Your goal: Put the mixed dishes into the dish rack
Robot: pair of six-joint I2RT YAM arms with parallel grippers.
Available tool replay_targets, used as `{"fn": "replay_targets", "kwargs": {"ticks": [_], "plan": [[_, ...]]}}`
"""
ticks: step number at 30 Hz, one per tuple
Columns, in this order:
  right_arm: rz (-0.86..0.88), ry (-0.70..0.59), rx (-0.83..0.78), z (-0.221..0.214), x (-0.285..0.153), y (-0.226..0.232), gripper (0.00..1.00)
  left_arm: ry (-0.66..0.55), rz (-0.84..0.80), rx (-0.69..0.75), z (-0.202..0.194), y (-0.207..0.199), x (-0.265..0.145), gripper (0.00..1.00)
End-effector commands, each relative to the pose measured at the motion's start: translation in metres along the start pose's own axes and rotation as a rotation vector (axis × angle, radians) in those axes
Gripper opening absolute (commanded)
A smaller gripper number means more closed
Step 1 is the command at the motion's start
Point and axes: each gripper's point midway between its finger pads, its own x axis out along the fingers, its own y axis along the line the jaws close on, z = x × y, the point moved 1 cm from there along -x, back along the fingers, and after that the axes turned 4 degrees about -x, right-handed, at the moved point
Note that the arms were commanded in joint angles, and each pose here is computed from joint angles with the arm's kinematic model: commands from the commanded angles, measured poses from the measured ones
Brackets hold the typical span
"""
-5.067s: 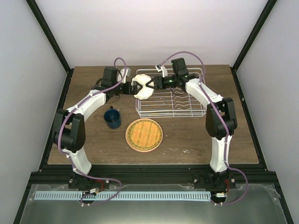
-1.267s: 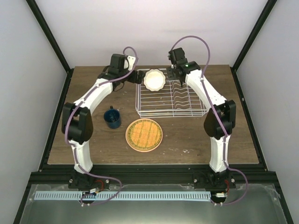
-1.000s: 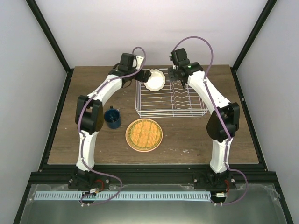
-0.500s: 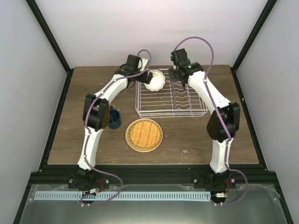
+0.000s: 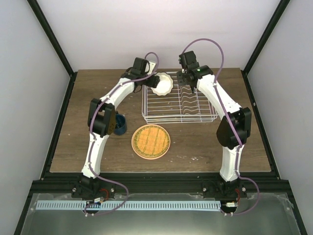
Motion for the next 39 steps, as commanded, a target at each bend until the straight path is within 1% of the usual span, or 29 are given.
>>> {"fn": "replay_targets", "kwargs": {"ticks": [1, 10, 14, 18, 21, 24, 27, 29, 33, 39], "plan": [[-0.034, -0.003, 0.016, 0.001, -0.007, -0.012, 0.39, 0.058, -0.024, -0.019, -0.02, -0.005, 0.014, 0.82], [-0.046, 0.013, 0.009, -0.004, -0.007, -0.014, 0.38, 0.088, -0.015, -0.025, -0.034, -0.001, 0.03, 0.74], [-0.045, 0.02, 0.01, -0.008, -0.006, -0.014, 0.38, 0.096, -0.014, -0.029, -0.038, 0.0, 0.034, 0.68], [-0.028, 0.015, 0.015, -0.008, -0.008, -0.012, 0.38, 0.1, -0.011, -0.029, -0.039, 0.001, 0.034, 0.56], [-0.014, 0.005, 0.022, -0.008, -0.01, -0.01, 0.38, 0.103, -0.006, -0.029, -0.04, 0.002, 0.034, 0.44], [-0.003, -0.001, 0.022, -0.007, -0.013, -0.009, 0.39, 0.109, 0.006, -0.026, -0.043, 0.004, 0.036, 0.28], [-0.001, 0.0, 0.022, -0.008, -0.013, -0.009, 0.39, 0.108, 0.0, -0.031, -0.043, 0.002, 0.034, 0.15], [0.002, 0.001, 0.022, -0.009, -0.013, -0.008, 0.39, 0.101, -0.005, -0.032, -0.04, 0.002, 0.032, 0.09], [0.009, 0.001, 0.023, -0.012, -0.013, -0.007, 0.39, 0.085, -0.031, -0.036, -0.032, -0.004, 0.024, 0.01], [0.036, -0.012, 0.026, -0.015, -0.017, -0.004, 0.4, 0.038, -0.105, -0.064, -0.015, -0.018, 0.001, 0.0]]}}
